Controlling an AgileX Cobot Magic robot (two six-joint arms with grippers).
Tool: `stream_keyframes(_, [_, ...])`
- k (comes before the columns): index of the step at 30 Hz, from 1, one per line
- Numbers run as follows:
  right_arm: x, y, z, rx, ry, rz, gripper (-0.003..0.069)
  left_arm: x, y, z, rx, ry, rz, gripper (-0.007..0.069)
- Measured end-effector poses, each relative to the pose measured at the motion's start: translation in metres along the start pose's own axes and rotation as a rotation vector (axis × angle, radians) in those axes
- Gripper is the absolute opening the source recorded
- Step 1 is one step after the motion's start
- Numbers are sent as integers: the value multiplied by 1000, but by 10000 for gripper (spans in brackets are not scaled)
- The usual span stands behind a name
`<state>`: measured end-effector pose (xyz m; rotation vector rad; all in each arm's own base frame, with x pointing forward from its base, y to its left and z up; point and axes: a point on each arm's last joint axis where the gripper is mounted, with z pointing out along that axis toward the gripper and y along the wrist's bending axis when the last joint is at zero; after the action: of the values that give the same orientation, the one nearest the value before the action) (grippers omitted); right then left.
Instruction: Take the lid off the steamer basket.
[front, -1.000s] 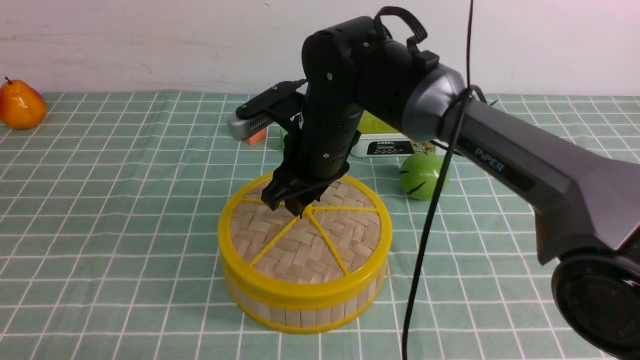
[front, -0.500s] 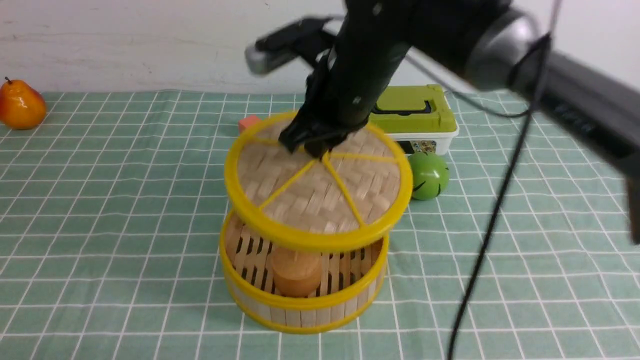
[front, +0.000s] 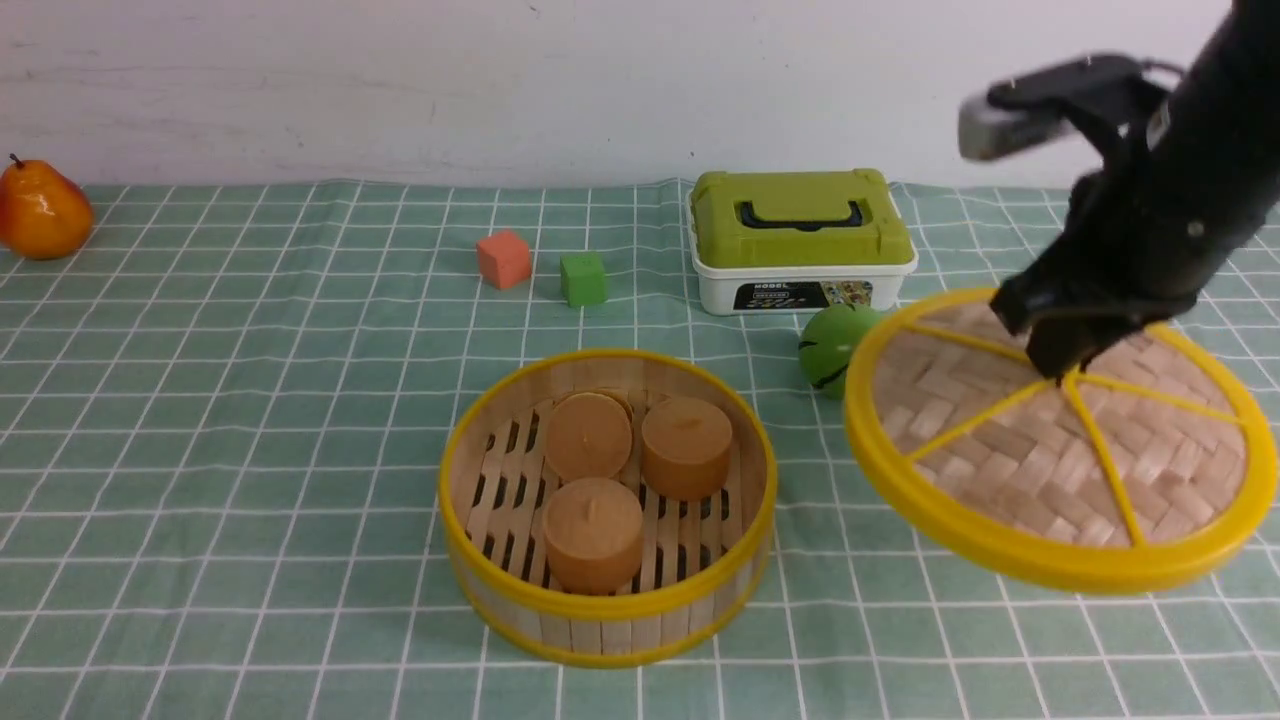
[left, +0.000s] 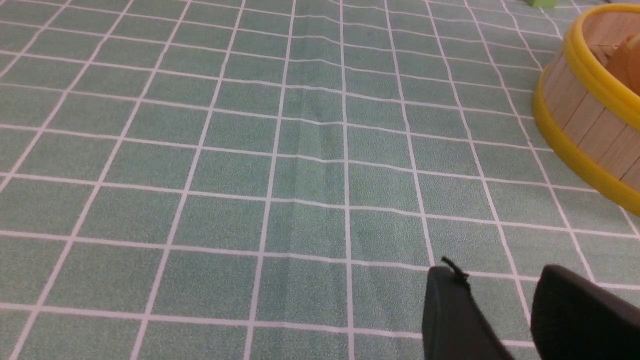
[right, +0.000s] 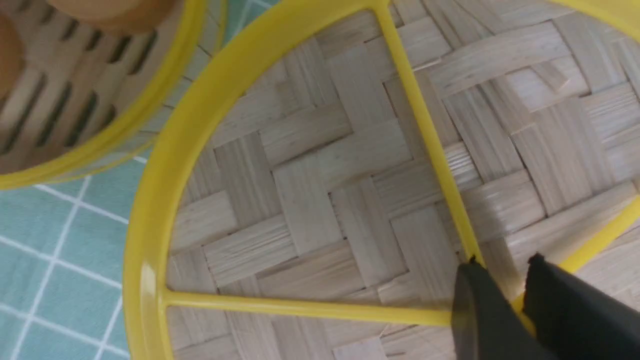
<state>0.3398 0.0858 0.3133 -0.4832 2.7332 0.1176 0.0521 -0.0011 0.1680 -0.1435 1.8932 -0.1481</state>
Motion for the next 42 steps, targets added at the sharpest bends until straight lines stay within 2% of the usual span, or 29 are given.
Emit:
stream_keyframes(9, [14,-6,92,12,-13,24,78,0,0,0,0,0,0,239])
stream_keyframes(13, [12,-8,110,15,-18,27,82,0,0,0,0,0,0,239])
stream_keyframes(15, [11,-8,119,17,-18,28,108,0,0,0,0,0,0,239])
stream_keyframes(16, [11,-8,120,17,-17,28,112,0,0,0,0,0,0,239])
stream_keyframes(21, [6,-8,109,12,-4,25,255,0,0,0,0,0,0,239])
stream_keyframes(23, [2,-7,88,7,5,20,299,0,0,0,0,0,0,239])
stream_keyframes(26, [-7,-3,24,13,-91,-24,316,0,0,0,0,0,0,239])
stream_keyframes(28, [-5,0,-21,28,-178,-52,307,0,0,0,0,0,0,239])
stream_keyframes(31, [17,7,-89,43,-337,-73,225,0,0,0,0,0,0,239])
stream_keyframes(32, [17,7,-89,42,-333,-74,218,0,0,0,0,0,0,239])
stream_keyframes(33, [31,10,-109,43,-383,-77,170,0,0,0,0,0,0,239])
stream_keyframes(34, [34,11,-110,42,-382,-77,155,0,0,0,0,0,0,239])
stream_keyframes(36, [63,17,-124,26,-420,-71,50,0,0,0,0,0,0,239])
stream_keyframes(37, [71,18,-128,20,-438,-69,24,0,0,0,0,0,0,239])
stream_keyframes(42, [118,28,-125,-32,-482,-38,-22,0,0,0,0,0,0,239])
